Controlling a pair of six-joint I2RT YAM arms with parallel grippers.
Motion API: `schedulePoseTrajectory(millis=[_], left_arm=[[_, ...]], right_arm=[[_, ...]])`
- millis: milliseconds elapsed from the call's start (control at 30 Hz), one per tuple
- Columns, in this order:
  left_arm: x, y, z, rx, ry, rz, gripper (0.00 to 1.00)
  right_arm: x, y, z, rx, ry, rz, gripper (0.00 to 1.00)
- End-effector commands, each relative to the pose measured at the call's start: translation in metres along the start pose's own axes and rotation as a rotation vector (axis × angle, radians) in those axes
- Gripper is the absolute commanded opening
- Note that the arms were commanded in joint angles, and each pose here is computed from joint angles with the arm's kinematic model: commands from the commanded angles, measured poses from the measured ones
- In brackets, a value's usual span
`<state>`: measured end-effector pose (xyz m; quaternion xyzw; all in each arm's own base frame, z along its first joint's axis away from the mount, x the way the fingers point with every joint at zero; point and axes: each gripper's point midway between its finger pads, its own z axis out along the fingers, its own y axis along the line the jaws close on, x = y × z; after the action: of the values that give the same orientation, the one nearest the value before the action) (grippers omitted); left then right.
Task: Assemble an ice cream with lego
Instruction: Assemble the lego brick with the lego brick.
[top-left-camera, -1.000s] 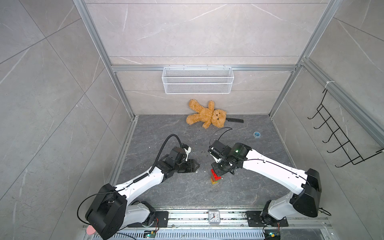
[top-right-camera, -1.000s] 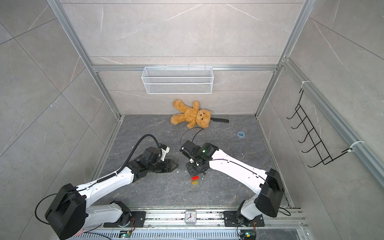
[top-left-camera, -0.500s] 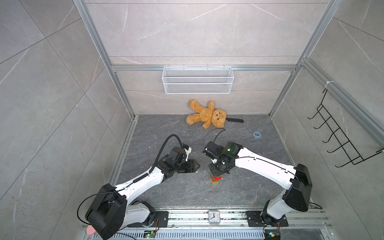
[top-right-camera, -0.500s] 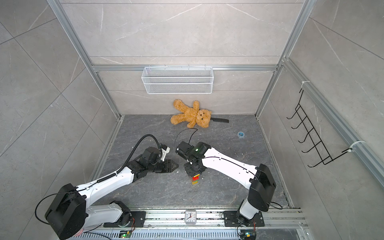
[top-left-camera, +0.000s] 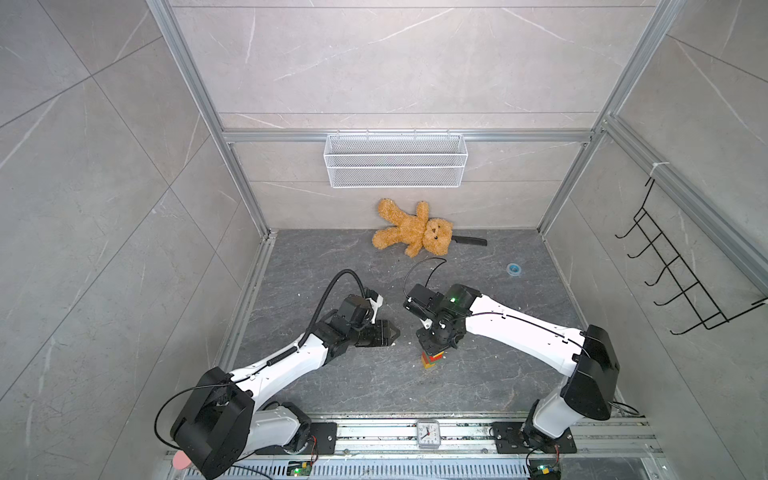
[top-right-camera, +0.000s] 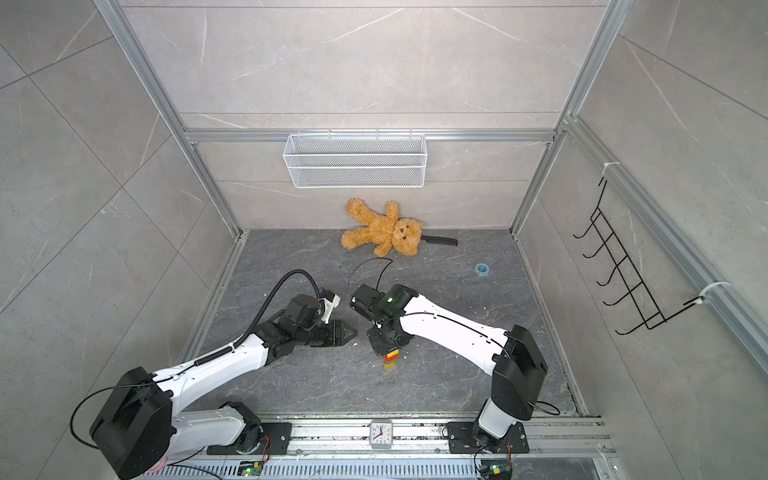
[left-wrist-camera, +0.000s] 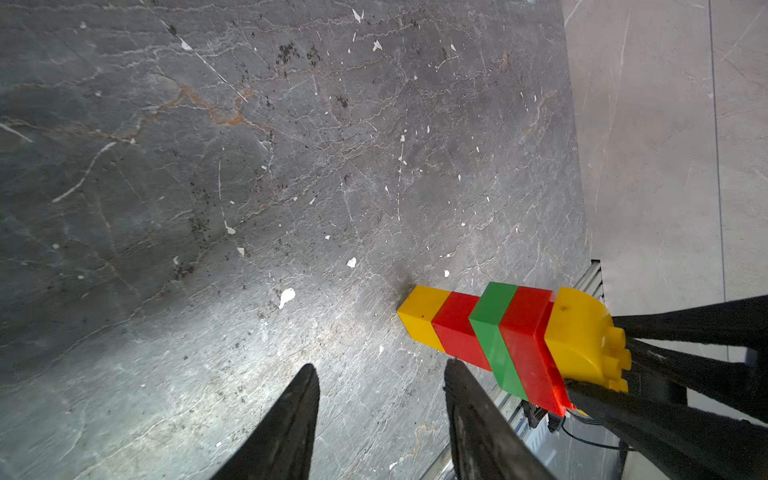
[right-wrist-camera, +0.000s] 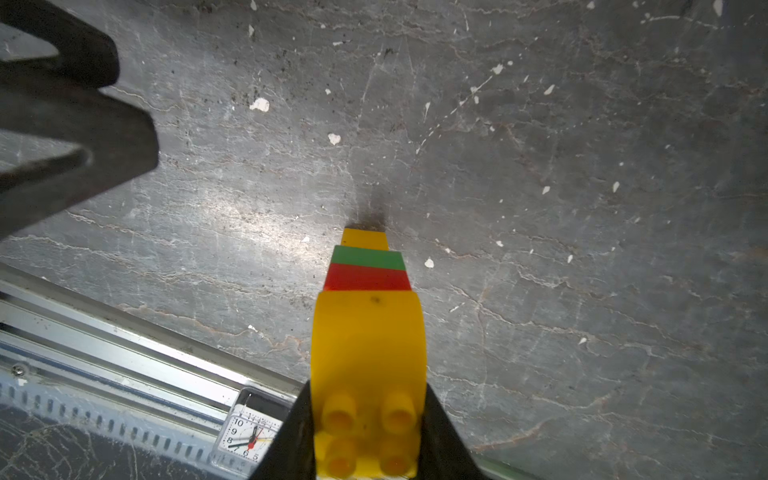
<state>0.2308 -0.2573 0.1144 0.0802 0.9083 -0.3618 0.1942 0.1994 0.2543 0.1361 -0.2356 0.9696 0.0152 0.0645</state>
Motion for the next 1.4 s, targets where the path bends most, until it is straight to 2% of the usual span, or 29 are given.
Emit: schedulePoseTrajectory(millis=[0,467,867,1367], left_arm=[[-0.001,-0.007,-0.004,0.026,-0.014,0.023,0.52],[-0.001,-0.008,-0.008,0.025,-0.023,0.029,0.52],[0.0,-0.008,-0.009,0.027,-0.029,0.028,0.52],[0.001,-0.006,-0.008,0.018,-0.029,0.023,0.52]], right_arm=[[0.006,0.0,0.006,0.011,0.046,0.015,0.19],[0.017,-0.011,0.021,0.089,0.117,0.102,0.18],[0.033,-0.006,0.043,0.108,0.205,0.05,0.16],[0.019,-0.01,0.015,0.119,0.103,0.068,0.43]])
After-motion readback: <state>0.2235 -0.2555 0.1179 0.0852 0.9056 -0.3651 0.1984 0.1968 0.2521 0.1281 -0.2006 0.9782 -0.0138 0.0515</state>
